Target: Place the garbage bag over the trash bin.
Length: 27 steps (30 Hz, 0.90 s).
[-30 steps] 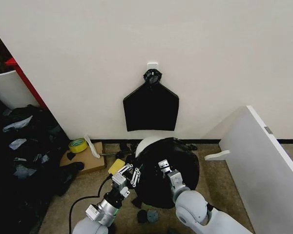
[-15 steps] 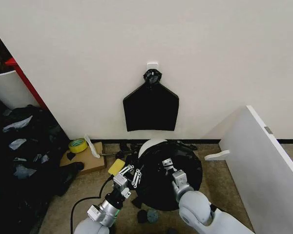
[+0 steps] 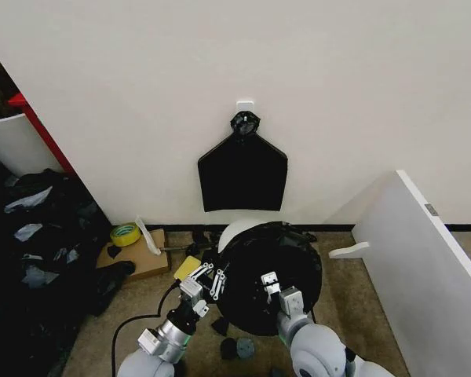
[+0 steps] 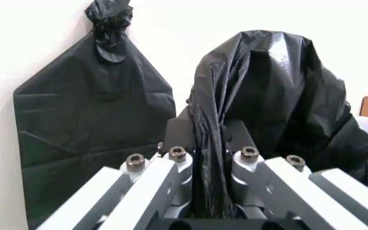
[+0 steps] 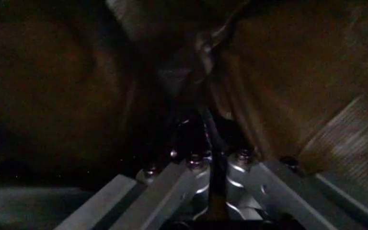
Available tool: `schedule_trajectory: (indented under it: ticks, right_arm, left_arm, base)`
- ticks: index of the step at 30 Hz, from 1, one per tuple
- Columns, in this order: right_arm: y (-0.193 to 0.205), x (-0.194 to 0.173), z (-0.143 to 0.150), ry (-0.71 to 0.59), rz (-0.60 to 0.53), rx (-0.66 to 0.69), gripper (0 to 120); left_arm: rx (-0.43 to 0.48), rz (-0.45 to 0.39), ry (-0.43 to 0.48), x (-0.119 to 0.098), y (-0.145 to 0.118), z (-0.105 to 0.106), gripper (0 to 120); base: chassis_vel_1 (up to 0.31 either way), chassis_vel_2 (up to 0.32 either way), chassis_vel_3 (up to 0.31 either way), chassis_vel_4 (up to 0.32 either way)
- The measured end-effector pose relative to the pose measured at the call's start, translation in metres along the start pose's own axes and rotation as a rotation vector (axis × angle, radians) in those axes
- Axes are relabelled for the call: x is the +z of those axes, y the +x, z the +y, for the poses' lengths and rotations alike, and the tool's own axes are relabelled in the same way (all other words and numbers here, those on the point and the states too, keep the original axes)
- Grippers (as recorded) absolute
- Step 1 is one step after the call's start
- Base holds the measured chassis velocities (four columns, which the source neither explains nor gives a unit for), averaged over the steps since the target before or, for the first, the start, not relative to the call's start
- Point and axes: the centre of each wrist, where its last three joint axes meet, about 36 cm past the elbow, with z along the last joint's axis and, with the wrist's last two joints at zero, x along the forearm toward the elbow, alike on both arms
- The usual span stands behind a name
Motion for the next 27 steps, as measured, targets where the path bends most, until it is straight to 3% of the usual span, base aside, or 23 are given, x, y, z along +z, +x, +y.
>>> schedule_trajectory:
  ticks: [8, 13, 16, 22, 27]
  right_arm:
    - [0.000, 0.005, 0.000, 0.044, -0.141, 0.006, 0]
    - [0.000, 0.015, 0.004, 0.029, -0.245, -0.093, 0]
    - [-0.003, 0.015, 0.008, 0.017, -0.239, -0.113, 0]
    - [-0.020, 0.007, 0.014, 0.044, -0.110, -0.050, 0]
    - [-0.032, 0.000, 0.014, 0.034, -0.093, -0.025, 0]
  left_arm:
    - [0.000, 0.007, 0.005, 0.003, 0.002, -0.003, 5]
    - [-0.002, 0.009, 0.010, 0.004, 0.003, -0.003, 5]
    - [-0.002, 0.010, 0.012, 0.004, 0.003, -0.004, 5]
    - [0.000, 0.007, 0.018, 0.001, 0.004, -0.007, 5]
    - [0.004, 0.007, 0.026, -0.002, 0.006, -0.011, 5]
  base:
    - [0.000, 0.000, 0.000, 0.000]
    - [0.000, 0.000, 0.000, 0.000]
    - [0.000, 0.000, 0.000, 0.000]
    - [0.000, 0.000, 0.000, 0.000]
    - [0.000, 0.000, 0.000, 0.000]
